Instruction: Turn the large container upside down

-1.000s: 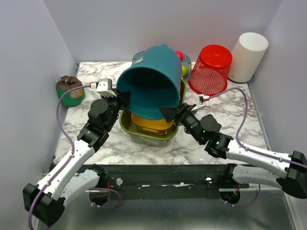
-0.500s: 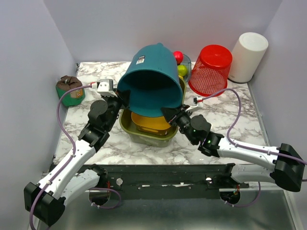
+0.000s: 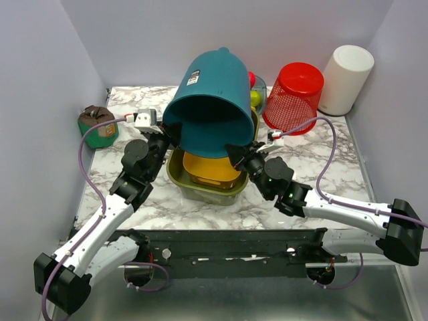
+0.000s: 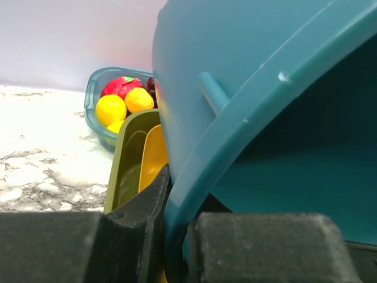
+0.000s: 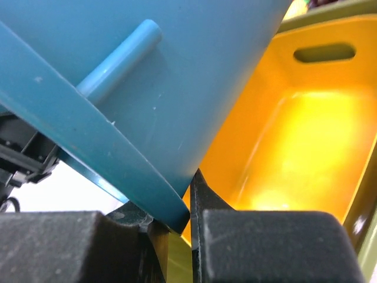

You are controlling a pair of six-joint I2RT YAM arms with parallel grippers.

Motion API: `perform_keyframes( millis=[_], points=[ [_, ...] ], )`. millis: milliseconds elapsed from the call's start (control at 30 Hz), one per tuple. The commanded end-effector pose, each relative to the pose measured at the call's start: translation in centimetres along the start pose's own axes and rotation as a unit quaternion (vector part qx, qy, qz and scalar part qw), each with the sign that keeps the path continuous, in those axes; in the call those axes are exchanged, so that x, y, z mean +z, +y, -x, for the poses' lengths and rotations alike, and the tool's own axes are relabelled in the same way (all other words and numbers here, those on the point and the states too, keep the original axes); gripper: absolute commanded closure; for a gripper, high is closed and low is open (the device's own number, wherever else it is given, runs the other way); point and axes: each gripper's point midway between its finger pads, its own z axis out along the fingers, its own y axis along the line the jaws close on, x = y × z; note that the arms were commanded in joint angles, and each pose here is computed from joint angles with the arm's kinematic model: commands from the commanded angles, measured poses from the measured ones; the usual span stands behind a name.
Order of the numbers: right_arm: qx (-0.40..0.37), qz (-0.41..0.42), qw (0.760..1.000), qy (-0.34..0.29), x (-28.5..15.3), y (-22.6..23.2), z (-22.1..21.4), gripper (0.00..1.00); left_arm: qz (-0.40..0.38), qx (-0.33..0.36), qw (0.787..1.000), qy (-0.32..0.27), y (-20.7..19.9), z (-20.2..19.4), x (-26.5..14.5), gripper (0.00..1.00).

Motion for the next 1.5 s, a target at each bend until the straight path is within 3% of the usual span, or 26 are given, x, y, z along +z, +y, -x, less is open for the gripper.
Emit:
perform_keyframes(
  millis=[0, 133, 200, 267, 400, 600, 733, 967, 1233, 1467],
  points=[
    [-0.012, 0.001, 0.995, -0.101, 0.1, 2.2, 6.1, 0.99, -0.108, -0.058, 0.992, -0.003, -5.2, 2.3, -1.1, 0.68],
    [-0.069, -0.014, 0.989, -0.132, -0.2, 1.4, 7.4, 0.99, -0.104, -0.048, 0.993, -0.003, -5.0, 2.4, -1.4, 0.57],
    [-0.094, -0.043, 0.982, -0.155, -0.5, 0.4, 8.5, 0.99, -0.105, -0.043, 0.994, -0.007, -5.1, 2.8, -1.5, 0.44],
    [-0.135, -0.053, 0.972, -0.185, -0.9, 0.0, 9.7, 0.99, -0.102, -0.039, 0.994, -0.007, -5.0, 3.0, -1.8, 0.4],
    [-0.186, -0.115, 0.946, -0.241, -2.4, -2.2, 12.4, 1.0, -0.097, -0.032, 0.995, -0.013, -4.7, 3.4, -2.2, 0.22],
    [-0.195, -0.174, 0.921, -0.29, -5.0, -4.3, 15.4, 1.0, -0.089, -0.032, 0.996, -0.007, -4.1, 2.7, -3.0, 0.12],
    [-0.222, -0.226, 0.887, -0.337, -7.9, -6.5, 18.0, 0.99, -0.076, -0.032, 0.997, -0.012, -3.3, 2.6, -3.9, 0.1],
    [-0.235, -0.241, 0.875, -0.348, -10.3, -7.7, 19.9, 0.99, -0.075, -0.027, 0.997, -0.014, -3.4, 3.2, -3.7, 0.09],
    [-0.29, -0.181, 0.849, -0.402, -11.3, -3.8, 23.5, 0.99, -0.091, -0.033, 0.995, 0.001, -4.4, 2.8, -2.7, 0.08],
    [-0.358, -0.199, 0.81, -0.419, -13.2, -3.3, 25.6, 0.99, -0.075, -0.023, 0.996, 0.04, -3.9, 1.1, -1.7, 0.08]
  ],
)
